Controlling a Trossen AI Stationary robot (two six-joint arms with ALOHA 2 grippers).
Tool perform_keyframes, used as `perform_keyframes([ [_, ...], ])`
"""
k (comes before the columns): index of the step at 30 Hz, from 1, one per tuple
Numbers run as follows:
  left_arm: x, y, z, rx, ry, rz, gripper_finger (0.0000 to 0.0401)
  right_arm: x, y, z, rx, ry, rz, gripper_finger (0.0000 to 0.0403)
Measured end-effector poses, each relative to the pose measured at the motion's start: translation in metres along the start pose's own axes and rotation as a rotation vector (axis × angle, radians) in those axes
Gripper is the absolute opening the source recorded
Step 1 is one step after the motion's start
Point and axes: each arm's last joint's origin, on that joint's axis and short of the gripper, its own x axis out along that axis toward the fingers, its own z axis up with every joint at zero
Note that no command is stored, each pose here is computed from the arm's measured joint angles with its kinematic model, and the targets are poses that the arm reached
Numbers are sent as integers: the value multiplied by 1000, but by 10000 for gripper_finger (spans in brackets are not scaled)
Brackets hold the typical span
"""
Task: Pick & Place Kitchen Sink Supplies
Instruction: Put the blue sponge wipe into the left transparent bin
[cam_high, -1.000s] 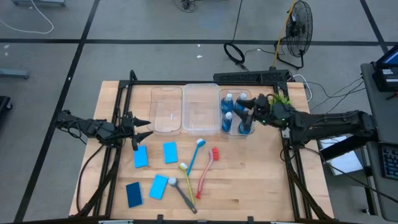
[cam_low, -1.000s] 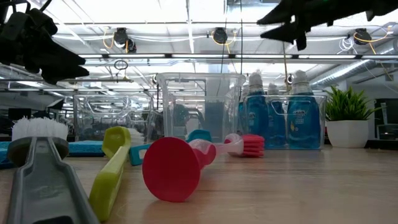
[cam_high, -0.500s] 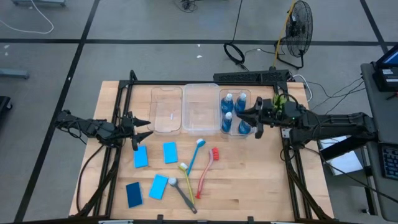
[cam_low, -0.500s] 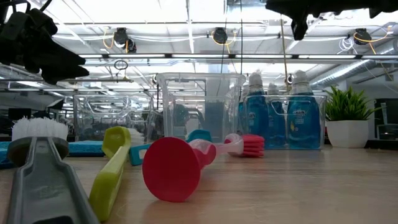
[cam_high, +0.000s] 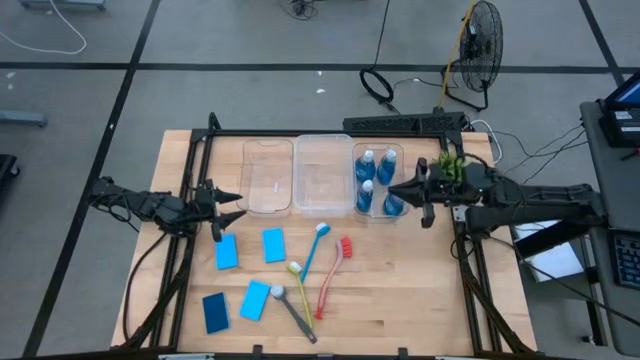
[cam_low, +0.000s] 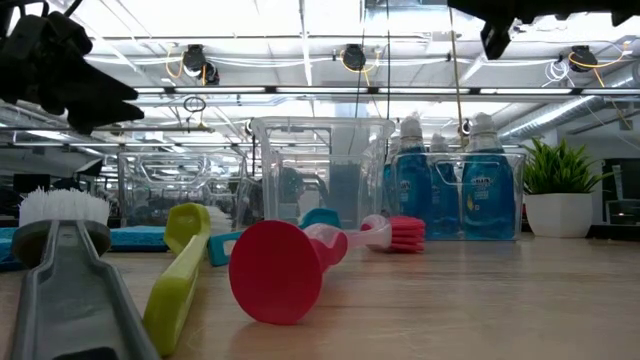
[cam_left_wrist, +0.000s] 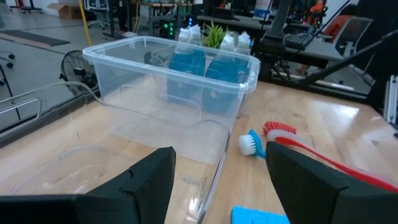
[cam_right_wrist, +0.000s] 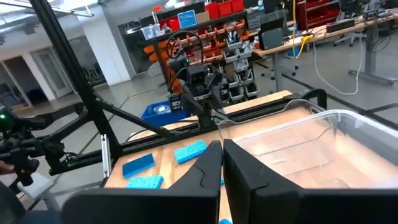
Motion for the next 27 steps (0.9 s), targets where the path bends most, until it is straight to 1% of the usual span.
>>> perform_keyframes([
  [3,0,0,1,-7,-11,-3,253,-9,-1,-4,-1,-44,11,1],
  [9,0,0,1,-7,-12,-3,253,-26,-10,-27,71,-87,-52,1],
  [12,0,0,1,9,-13,-2,253,-31,-14,-40,106,-115,-42,1],
  [14,0,0,3,4,-29,5,253,-33,-16,-47,117,-158,-26,1],
  [18,-1,-1,11,-35,-104,27,253,-36,-21,-65,131,-223,-1,1],
  [23,-3,-3,23,-11,-219,14,253,-38,-28,-89,198,-280,24,1],
  [25,-4,-3,28,-1,-259,11,253,-39,-31,-95,214,-313,18,1],
  [27,-5,-4,32,-1,-293,3,253,-41,-30,-93,225,-361,21,1],
])
